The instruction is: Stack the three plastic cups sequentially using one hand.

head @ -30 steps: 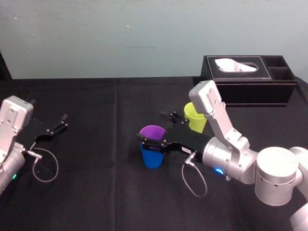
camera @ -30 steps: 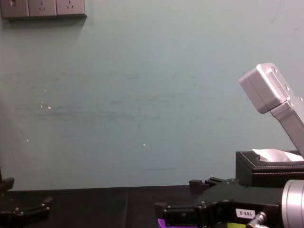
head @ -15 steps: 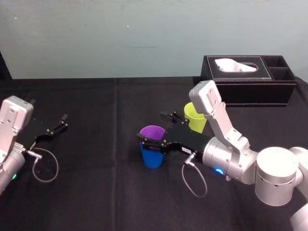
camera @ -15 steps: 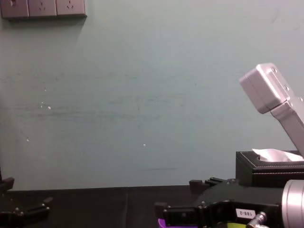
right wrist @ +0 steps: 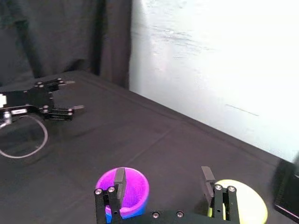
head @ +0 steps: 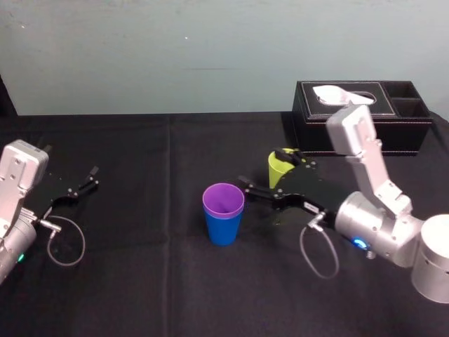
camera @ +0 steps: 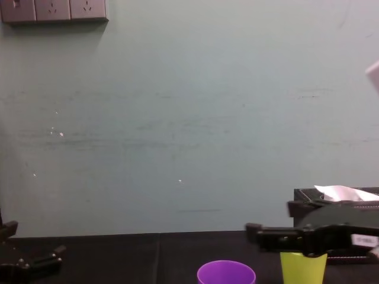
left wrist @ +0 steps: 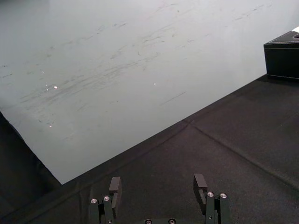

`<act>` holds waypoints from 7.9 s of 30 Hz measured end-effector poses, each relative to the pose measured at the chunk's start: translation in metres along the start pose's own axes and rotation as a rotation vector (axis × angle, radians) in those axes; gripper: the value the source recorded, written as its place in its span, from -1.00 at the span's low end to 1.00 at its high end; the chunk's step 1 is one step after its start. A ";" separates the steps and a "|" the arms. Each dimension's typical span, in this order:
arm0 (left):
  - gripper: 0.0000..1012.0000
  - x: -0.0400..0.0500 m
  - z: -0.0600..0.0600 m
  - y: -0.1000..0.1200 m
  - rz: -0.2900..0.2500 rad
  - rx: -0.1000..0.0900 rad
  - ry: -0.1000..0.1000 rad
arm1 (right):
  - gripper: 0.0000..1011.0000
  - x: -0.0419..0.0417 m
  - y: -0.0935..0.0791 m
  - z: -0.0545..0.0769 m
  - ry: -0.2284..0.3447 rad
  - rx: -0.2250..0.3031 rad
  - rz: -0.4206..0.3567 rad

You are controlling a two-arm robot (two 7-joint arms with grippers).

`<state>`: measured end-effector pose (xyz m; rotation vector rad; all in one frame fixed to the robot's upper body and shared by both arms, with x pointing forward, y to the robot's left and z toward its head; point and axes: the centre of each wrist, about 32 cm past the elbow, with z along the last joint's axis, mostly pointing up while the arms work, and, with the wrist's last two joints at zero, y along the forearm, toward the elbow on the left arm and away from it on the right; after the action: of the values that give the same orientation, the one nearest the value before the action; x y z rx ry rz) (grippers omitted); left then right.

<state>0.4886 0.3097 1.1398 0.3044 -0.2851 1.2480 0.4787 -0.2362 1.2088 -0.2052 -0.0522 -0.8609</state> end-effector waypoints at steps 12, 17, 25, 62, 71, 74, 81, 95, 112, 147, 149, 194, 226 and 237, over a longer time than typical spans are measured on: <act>1.00 0.0000 0.000 0.000 0.000 0.000 0.000 | 0.98 0.0173 -0.031 -0.017 0.033 -0.009 -0.098; 1.00 0.0000 0.000 0.000 0.000 0.000 0.000 | 0.98 0.0187 -0.039 -0.025 0.044 -0.015 -0.121; 1.00 0.0000 0.000 0.000 0.000 0.000 0.000 | 0.98 0.0184 -0.046 -0.041 0.076 -0.044 -0.146; 1.00 0.0000 0.000 0.000 0.000 0.000 0.000 | 0.98 0.0205 -0.012 -0.071 0.147 -0.112 -0.189; 1.00 0.0000 0.000 0.000 0.000 0.000 0.000 | 0.98 0.0228 -0.002 -0.068 0.146 -0.116 -0.197; 1.00 0.0000 0.000 0.000 0.000 0.000 0.000 | 0.98 0.0230 0.000 -0.068 0.147 -0.117 -0.199; 1.00 0.0000 0.000 0.000 0.000 0.000 0.000 | 0.98 0.0245 0.005 -0.068 0.154 -0.119 -0.203; 1.00 0.0000 0.000 0.000 0.000 0.000 0.000 | 0.98 0.0267 0.012 -0.066 0.156 -0.123 -0.204; 1.00 0.0000 0.000 0.000 0.000 0.000 0.000 | 0.98 0.0263 0.018 -0.065 0.158 -0.131 -0.215; 1.00 0.0000 0.000 0.000 0.000 0.000 0.000 | 0.98 0.0323 0.028 -0.064 0.157 -0.135 -0.219; 1.00 0.0000 0.000 0.000 0.000 0.000 0.000 | 0.98 0.0324 0.028 -0.064 0.156 -0.135 -0.219; 1.00 0.0000 0.000 0.000 0.000 0.000 0.000 | 0.98 0.0366 0.041 -0.064 0.124 -0.142 -0.226; 1.00 0.0000 0.000 0.000 0.000 0.000 0.000 | 0.98 0.0433 0.051 -0.068 0.103 -0.138 -0.214; 1.00 0.0000 0.000 0.000 0.000 0.000 0.000 | 0.98 0.0440 0.054 -0.067 0.096 -0.137 -0.207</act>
<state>0.4886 0.3097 1.1398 0.3045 -0.2851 1.2479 0.5460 -0.2482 1.1399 -0.2900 0.0765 -1.0808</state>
